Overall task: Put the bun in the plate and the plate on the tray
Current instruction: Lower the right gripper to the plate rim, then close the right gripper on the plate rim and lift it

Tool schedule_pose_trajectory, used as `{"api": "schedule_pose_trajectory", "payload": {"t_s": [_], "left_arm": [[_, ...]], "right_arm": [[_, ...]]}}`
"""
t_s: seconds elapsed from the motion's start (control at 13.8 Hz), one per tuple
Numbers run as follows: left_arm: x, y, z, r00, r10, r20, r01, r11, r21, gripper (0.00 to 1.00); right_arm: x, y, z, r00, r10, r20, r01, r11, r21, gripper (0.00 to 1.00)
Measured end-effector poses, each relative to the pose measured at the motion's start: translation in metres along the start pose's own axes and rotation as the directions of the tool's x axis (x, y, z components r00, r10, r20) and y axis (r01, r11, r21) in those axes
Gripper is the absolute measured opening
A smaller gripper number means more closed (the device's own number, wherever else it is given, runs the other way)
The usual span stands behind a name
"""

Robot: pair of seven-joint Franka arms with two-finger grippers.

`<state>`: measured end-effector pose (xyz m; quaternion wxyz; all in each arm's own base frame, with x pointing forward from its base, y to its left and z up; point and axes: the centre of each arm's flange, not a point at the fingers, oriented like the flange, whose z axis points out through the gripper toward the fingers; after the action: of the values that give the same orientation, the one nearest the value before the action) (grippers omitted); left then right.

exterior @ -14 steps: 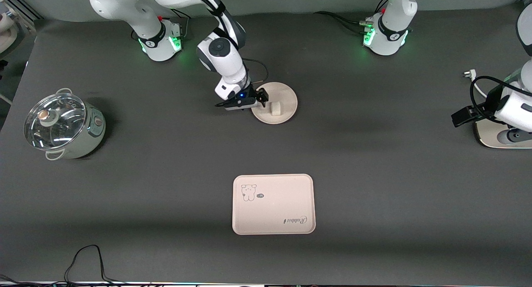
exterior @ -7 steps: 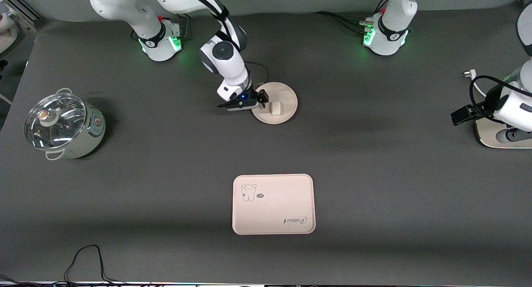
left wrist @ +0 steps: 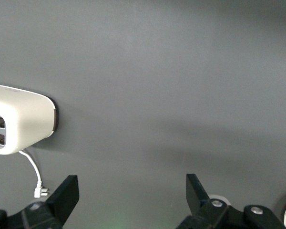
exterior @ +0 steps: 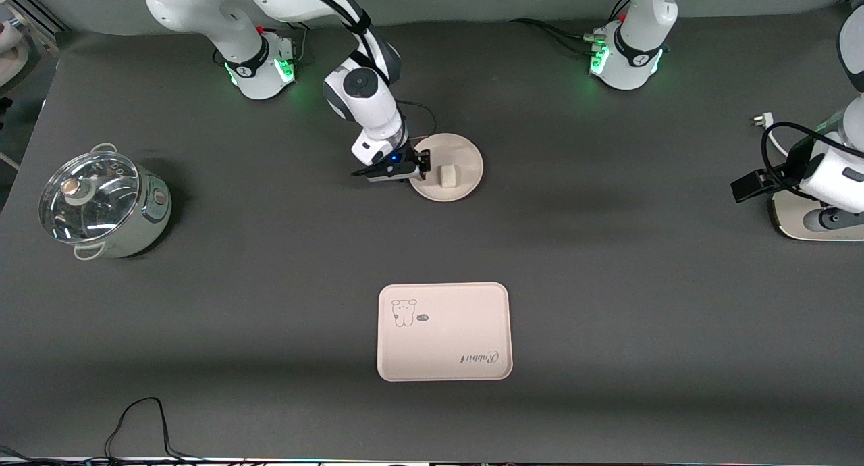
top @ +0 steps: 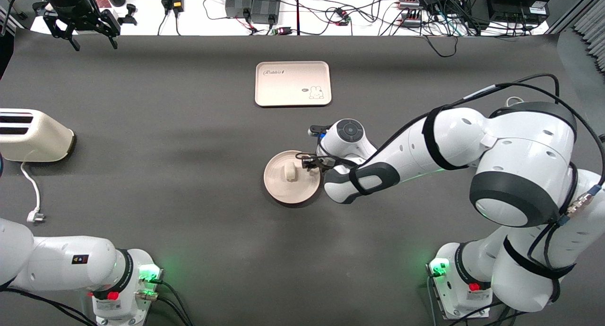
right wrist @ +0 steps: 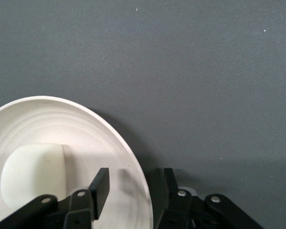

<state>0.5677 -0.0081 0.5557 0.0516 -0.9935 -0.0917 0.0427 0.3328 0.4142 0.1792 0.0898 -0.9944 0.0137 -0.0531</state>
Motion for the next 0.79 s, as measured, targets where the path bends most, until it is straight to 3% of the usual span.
{"api": "schedule_pose_trajectory", "payload": {"t_s": [0.07,0.22,0.29,0.43,0.79], "left_arm": [[-0.0003,0.0008,0.0000,1.000,0.001,0.001,-0.001,1.000,0.000,1.00],[-0.0005,0.0020,-0.0001,1.000,0.004,0.001,-0.004,1.000,0.000,1.00],[-0.0007,0.0025,-0.0001,1.000,0.005,0.001,-0.005,1.000,0.000,1.00],[-0.0013,0.0050,-0.0002,1.000,0.009,0.001,-0.009,1.000,0.001,1.00],[-0.0023,0.0065,0.0004,1.000,0.012,0.007,-0.012,1.000,0.002,1.00]], "right_arm": [[0.0002,-0.0002,-0.0005,1.000,0.000,-0.001,0.000,1.000,0.001,0.50],[0.0005,-0.0002,-0.0007,1.000,0.000,-0.001,0.000,1.000,0.001,0.31],[0.0006,-0.0001,-0.0007,1.000,-0.003,-0.001,0.003,1.000,0.001,0.30],[0.0005,-0.0008,-0.0018,1.000,-0.019,-0.001,0.019,1.000,0.002,0.09],[0.0069,0.0002,-0.0085,1.000,-0.016,-0.007,0.016,1.000,0.003,0.04]]}}
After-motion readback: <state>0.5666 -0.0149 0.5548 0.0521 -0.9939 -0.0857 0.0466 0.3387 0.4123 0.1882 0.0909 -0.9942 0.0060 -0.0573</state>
